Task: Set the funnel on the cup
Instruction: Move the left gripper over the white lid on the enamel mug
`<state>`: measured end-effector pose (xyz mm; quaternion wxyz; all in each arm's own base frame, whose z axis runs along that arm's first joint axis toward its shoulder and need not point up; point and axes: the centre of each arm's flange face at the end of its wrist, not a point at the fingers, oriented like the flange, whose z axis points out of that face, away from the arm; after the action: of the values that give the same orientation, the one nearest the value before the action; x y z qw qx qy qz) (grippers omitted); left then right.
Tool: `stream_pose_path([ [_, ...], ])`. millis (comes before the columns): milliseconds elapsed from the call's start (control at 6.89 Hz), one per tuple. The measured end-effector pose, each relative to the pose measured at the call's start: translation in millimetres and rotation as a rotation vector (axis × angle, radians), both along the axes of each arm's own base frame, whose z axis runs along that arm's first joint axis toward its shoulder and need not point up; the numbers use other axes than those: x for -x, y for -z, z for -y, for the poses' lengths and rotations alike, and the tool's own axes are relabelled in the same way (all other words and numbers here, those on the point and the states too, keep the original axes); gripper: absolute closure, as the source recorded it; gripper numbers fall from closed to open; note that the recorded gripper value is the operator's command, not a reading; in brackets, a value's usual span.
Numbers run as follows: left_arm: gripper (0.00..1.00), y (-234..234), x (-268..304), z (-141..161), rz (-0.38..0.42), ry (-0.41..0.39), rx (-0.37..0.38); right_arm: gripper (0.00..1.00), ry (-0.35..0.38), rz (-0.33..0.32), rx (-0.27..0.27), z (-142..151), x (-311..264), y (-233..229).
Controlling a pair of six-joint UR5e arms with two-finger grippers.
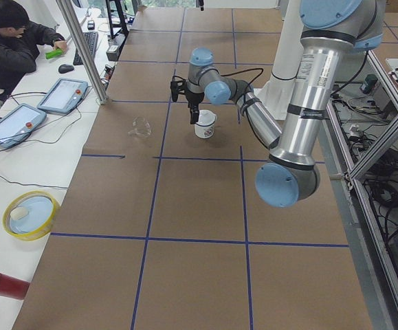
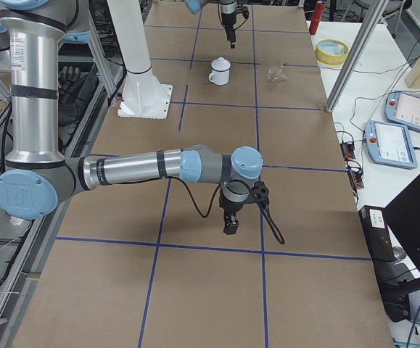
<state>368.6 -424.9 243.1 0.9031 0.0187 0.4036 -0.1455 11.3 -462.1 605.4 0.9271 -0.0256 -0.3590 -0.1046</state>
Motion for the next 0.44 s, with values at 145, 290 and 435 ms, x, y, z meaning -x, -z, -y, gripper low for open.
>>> stream_pose_path([
  [145, 0.05, 3, -27, -9, 0.022, 0.005, 0.009, 0.0, 0.0, 0.0, 0.0, 0, 0, 0],
  [290, 0.06, 4, -41, -17, 0.032, -0.002, 0.012, 0.0, 0.0, 0.0, -0.001, 0, 0, 0],
  [435, 0.08, 4, -49, -24, 0.035, -0.013, 0.014, 0.0, 0.0, 0.0, -0.001, 0, 0, 1],
])
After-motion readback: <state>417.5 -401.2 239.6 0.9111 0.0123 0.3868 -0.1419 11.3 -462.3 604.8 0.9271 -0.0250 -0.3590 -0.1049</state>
